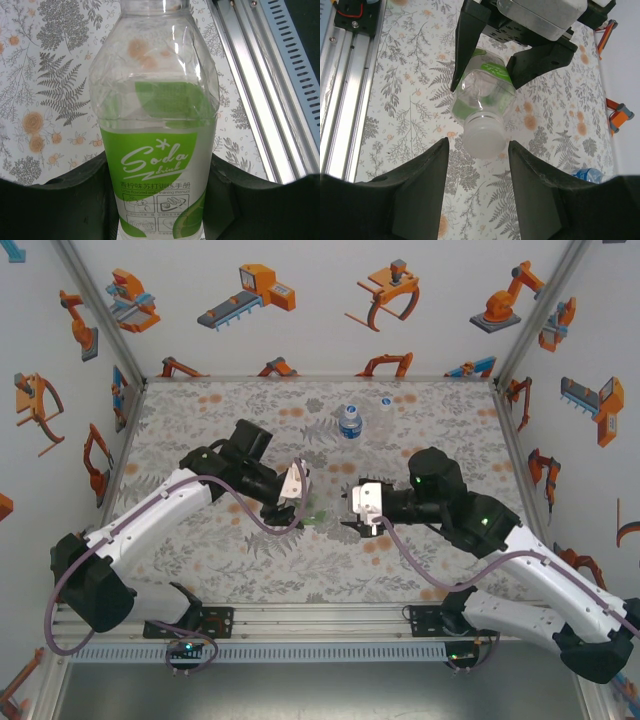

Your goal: Screw on the bottle caps

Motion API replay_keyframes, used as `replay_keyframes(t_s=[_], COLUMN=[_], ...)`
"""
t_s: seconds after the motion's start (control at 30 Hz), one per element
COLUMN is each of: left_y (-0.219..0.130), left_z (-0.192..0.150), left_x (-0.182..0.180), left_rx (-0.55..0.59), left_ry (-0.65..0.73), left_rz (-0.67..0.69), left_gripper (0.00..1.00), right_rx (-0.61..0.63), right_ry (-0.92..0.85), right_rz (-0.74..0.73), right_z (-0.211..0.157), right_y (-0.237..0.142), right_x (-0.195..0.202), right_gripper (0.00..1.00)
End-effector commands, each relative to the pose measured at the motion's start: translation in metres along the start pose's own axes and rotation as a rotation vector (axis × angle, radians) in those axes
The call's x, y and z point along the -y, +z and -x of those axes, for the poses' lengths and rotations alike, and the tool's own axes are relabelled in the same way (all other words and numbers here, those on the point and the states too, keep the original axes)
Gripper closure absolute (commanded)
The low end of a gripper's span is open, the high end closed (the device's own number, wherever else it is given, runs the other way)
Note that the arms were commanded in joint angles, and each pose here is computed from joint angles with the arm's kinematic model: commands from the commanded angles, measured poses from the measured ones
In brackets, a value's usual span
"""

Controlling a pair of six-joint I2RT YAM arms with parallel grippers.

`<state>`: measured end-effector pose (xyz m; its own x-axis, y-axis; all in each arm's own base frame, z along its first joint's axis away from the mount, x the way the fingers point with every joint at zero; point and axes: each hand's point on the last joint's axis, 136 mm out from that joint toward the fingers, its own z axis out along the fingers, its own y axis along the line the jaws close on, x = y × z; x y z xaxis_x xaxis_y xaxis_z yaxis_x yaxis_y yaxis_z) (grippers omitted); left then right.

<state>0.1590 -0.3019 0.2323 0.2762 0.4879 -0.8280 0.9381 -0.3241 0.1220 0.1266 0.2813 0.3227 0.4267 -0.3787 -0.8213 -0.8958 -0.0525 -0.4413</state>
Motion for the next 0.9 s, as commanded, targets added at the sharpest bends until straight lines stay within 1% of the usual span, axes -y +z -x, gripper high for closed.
replay_keyframes(t_s=[0.0,0.2,0.37,0.53,0.7,0.87], left_y=[-0.001,0.0,0.001,0.0,0.0,0.0], left_z=[0.007,0.006,0.007,0.007,0.007,0.008], left_x=[0.009,0.009,0.009,0.01,0.01,0.01], left_rx=[0.031,0.031,0.034,0.034,0.034,0.035], left_ry=[0.012,0.005,0.002,0.003,0.001,0.005], left_rz=[-0.037,-0.046,-0.053,-0.055,-0.056,-0.054], left_gripper=[1.0,1.0,1.0,1.0,1.0,1.0], right_rx=[0.05,0.057,0.068,0.055,0.032,0.027], right_ry=[-0.048,-0.037,-0.032,-0.019,0.013,0.023], right_rz=[0.002,0.0,0.001,0.002,0.018,0.009], right_z=[0.015,0.014,0.014,0.011,0.004,0.002], right_y=[-0.003,0.0,0.004,0.006,0.008,0.007], right_x=[0.003,0.004,0.005,0.006,0.002,0.001], right_gripper=[0.52,0.55,0.55,0.58,0.55,0.56])
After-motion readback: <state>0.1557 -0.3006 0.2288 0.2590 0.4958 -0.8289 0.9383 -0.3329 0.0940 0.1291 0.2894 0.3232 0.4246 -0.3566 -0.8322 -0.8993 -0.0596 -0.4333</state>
